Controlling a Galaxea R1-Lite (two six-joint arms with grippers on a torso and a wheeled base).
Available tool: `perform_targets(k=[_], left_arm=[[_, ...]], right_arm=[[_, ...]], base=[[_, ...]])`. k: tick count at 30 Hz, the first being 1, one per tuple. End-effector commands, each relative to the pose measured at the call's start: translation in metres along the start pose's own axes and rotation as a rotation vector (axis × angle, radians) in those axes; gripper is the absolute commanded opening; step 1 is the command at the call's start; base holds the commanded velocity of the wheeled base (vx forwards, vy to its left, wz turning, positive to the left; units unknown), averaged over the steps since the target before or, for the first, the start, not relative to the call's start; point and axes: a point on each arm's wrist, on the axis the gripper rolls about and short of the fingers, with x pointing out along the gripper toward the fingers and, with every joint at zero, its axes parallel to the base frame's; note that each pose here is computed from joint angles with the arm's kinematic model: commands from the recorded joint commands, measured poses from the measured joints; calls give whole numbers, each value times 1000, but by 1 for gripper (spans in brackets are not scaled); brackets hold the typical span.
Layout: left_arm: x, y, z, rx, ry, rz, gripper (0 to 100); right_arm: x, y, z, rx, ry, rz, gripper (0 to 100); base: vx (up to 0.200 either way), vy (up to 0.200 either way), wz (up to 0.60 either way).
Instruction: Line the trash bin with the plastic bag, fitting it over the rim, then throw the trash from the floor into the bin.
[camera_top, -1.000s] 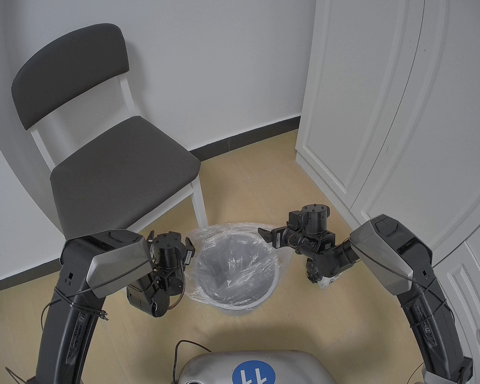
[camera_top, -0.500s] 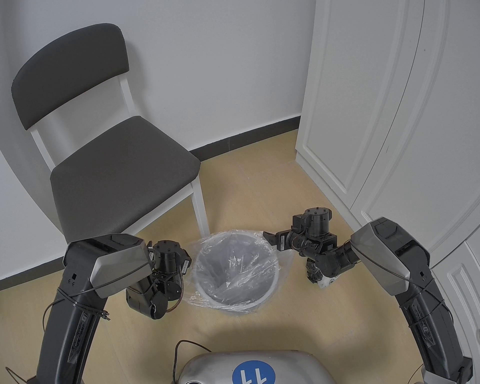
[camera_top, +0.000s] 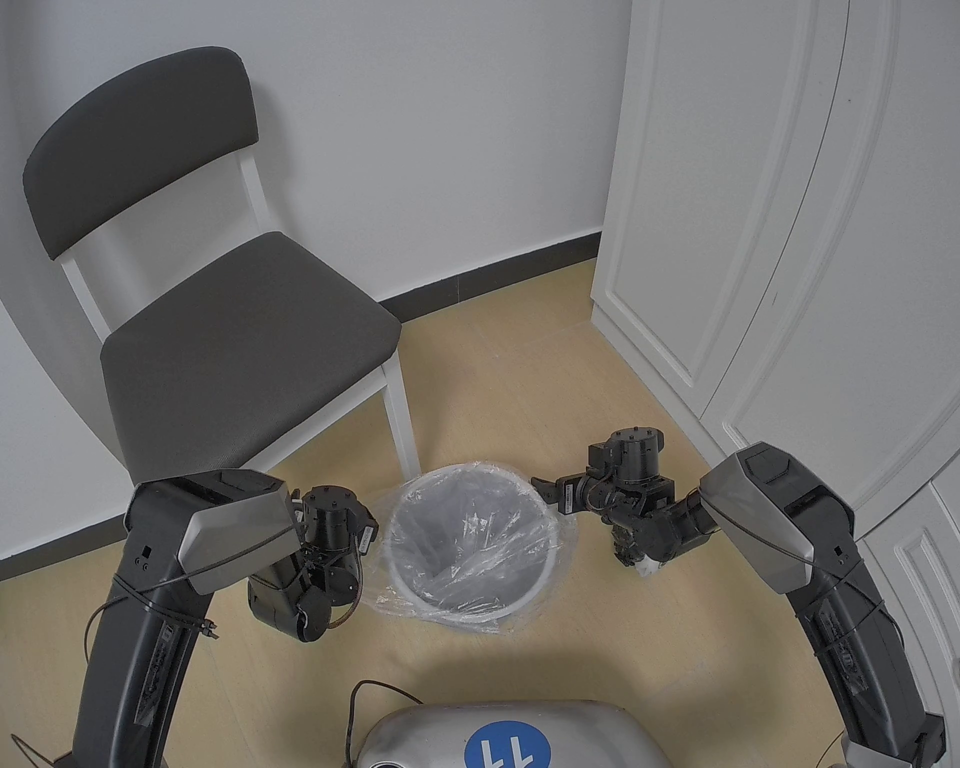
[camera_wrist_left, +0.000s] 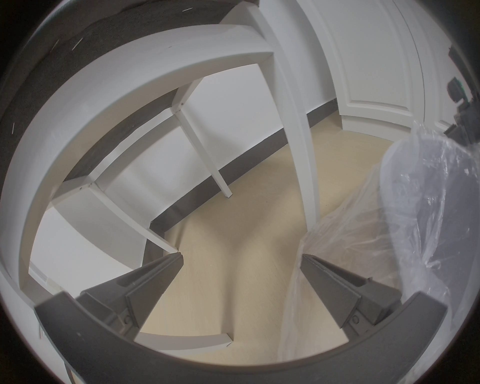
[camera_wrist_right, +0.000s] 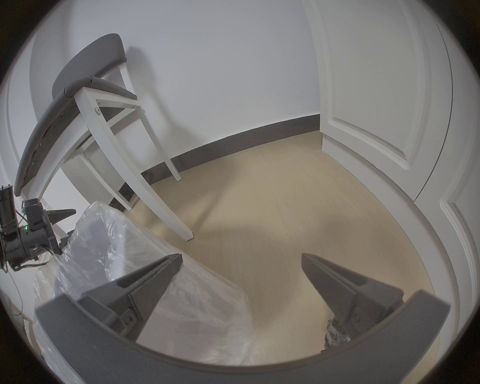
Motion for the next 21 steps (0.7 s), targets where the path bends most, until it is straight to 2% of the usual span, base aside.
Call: perform_targets(k=[1,5,6,9,12,15,16,17,18,19,21], left_arm=[[-1,3,3,-21,-2,4,100],[-10,8,11,-45,-6,-3,100],[-17,12,16,-53,-6,-10,100],[-35,17,25,-61,-6,-33,100],[-52,21,30,-67,-3,-55,100],[-58,23,31,-68,0,-61,100],[-62,25,31,-69,-1,-62,100],[-63,25,32,-71,-5,-62,100],[-63,25,32,-71,-5,-62,100],[-63,27,33,-79,-14,-57,100],[-63,27,34,-83,-20,-56,100]], right_arm=[[2,-1,-5,2,-1,3,100],[-9,8,24,13,-74,17,100],[-21,13,38,14,-92,21,100],[-49,25,66,-3,-97,32,100],[-72,23,81,-40,-76,19,100],[-83,15,83,-78,-37,6,100],[-92,-2,75,-117,37,-16,100],[-97,-10,69,-150,86,-1,100],[-97,-10,69,-150,86,-1,100],[-100,-22,52,-196,165,64,100],[-97,-29,35,-219,225,125,100]], base=[[0,0,0],[0,0,0],[0,0,0],[0,0,0],[0,0,0],[0,0,0],[0,0,0],[0,0,0],[0,0,0],[0,0,0],[0,0,0]])
